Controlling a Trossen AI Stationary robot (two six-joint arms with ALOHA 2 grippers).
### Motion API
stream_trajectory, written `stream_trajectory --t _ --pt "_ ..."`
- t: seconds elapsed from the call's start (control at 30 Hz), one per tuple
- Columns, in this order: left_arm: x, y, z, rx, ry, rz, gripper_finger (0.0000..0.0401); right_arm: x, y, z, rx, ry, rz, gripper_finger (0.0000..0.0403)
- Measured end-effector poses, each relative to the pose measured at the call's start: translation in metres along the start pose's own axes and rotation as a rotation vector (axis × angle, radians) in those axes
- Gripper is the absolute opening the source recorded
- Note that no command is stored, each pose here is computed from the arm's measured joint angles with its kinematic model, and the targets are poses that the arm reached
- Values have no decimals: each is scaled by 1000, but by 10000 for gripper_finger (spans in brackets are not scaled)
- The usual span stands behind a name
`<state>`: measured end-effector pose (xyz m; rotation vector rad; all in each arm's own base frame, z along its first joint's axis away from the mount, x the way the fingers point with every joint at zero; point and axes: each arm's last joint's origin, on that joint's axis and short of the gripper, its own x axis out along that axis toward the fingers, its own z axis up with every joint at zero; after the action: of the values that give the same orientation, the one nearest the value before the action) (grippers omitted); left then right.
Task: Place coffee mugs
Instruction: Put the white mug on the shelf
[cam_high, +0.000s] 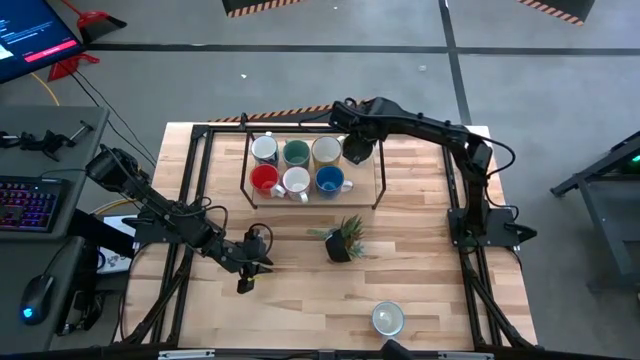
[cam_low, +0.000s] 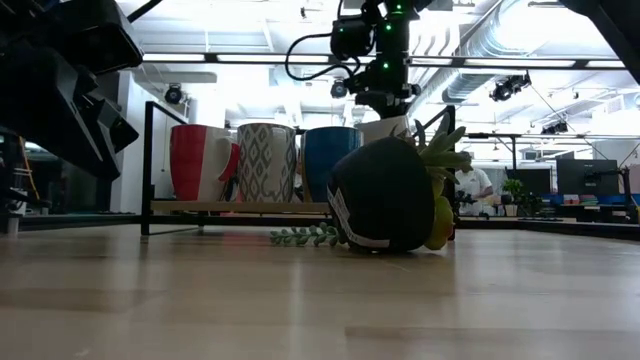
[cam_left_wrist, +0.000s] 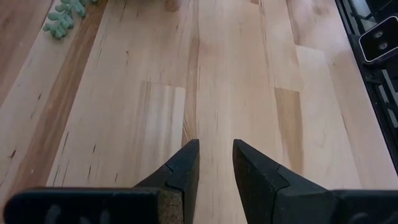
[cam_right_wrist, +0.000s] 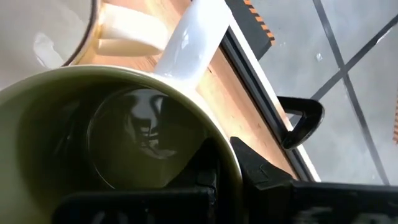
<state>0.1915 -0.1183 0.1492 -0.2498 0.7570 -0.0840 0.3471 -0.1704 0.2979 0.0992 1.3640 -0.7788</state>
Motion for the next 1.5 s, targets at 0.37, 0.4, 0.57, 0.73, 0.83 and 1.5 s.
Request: stream_trajectory --t 0.37,0.4,0.57,0.73,0.83,1.5 --pt "0 0 0 0 0 0 87 25 9 6 -27 60 0 0" --pt "0 0 0 0 0 0 87 27 10 6 -29 64 4 0" --pt "0 0 0 0 0 0 87 33 11 8 -21 81 22 0" --pt "0 0 0 0 0 0 87 36 12 8 -11 91 37 0" --pt "0 0 0 0 0 0 87 36 12 7 0 98 45 0" --pt "0 0 0 0 -1 -1 87 51 15 7 -5 164 83 0"
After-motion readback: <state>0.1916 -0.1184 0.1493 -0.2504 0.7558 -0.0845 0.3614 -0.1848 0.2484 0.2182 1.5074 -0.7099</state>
